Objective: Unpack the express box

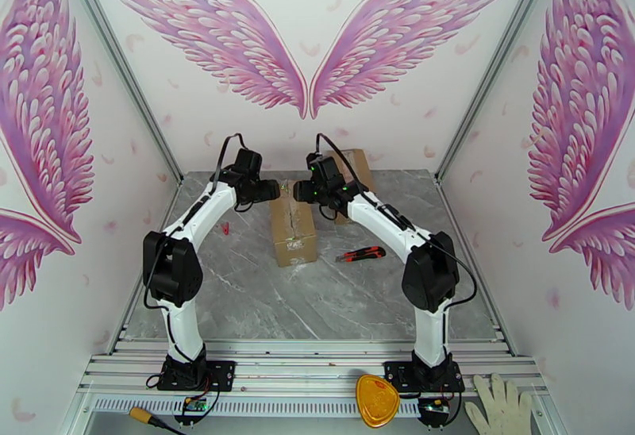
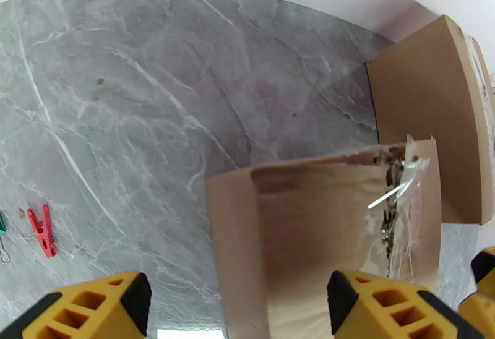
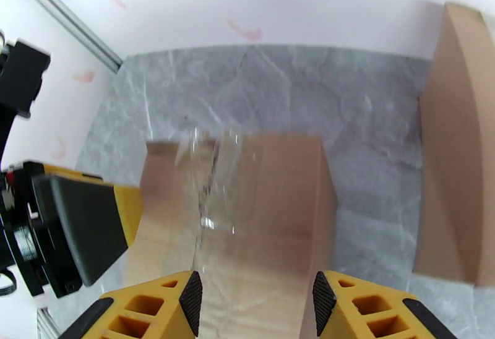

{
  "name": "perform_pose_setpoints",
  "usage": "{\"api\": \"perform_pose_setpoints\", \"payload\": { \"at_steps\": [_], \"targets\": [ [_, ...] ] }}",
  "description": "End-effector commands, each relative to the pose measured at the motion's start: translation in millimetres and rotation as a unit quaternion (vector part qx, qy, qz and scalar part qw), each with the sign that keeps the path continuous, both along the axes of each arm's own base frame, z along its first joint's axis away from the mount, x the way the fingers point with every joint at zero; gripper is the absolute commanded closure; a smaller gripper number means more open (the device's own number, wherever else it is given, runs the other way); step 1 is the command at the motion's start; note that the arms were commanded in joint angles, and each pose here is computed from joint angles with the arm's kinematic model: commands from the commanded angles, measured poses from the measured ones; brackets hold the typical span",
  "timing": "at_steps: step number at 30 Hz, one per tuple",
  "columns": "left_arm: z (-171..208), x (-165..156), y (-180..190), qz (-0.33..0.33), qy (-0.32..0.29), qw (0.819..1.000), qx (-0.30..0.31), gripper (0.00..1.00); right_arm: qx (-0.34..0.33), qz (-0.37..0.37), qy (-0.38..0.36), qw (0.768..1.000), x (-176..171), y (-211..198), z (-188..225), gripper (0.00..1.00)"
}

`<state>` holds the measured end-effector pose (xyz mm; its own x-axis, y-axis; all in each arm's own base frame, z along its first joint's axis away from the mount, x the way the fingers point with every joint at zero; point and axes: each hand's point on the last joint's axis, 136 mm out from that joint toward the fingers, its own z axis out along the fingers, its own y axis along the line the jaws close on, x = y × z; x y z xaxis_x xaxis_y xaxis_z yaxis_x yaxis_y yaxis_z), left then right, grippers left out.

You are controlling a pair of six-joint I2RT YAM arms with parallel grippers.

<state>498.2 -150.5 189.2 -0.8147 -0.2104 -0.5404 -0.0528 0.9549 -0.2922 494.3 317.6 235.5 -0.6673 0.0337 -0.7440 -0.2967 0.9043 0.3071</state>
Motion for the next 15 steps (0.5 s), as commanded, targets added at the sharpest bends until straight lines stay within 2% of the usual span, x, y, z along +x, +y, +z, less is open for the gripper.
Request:
{"api": "perform_pose_setpoints", "payload": {
  "at_steps": [1,7,15],
  "targets": [
    [13.1,1.6,0.4,-0.010,-0.016,1.000,-0.019,0.20,-0.046,-0.002,0.001,0.999,11.9,6.1,-13.2,0.48],
    [5.5,7.7,4.9,-0.021,-0.008,0.999,-0.038,0.21,-0.061,0.006,-0.017,0.998,35.5,27.6,-12.3,0.50],
    [7.5,17.9,11.7,-0.022,-0.010,0.998,-0.051,0.22,-0.108,0.001,-0.053,0.993,29.8,51.0,-10.9,0.49]
  ]
}}
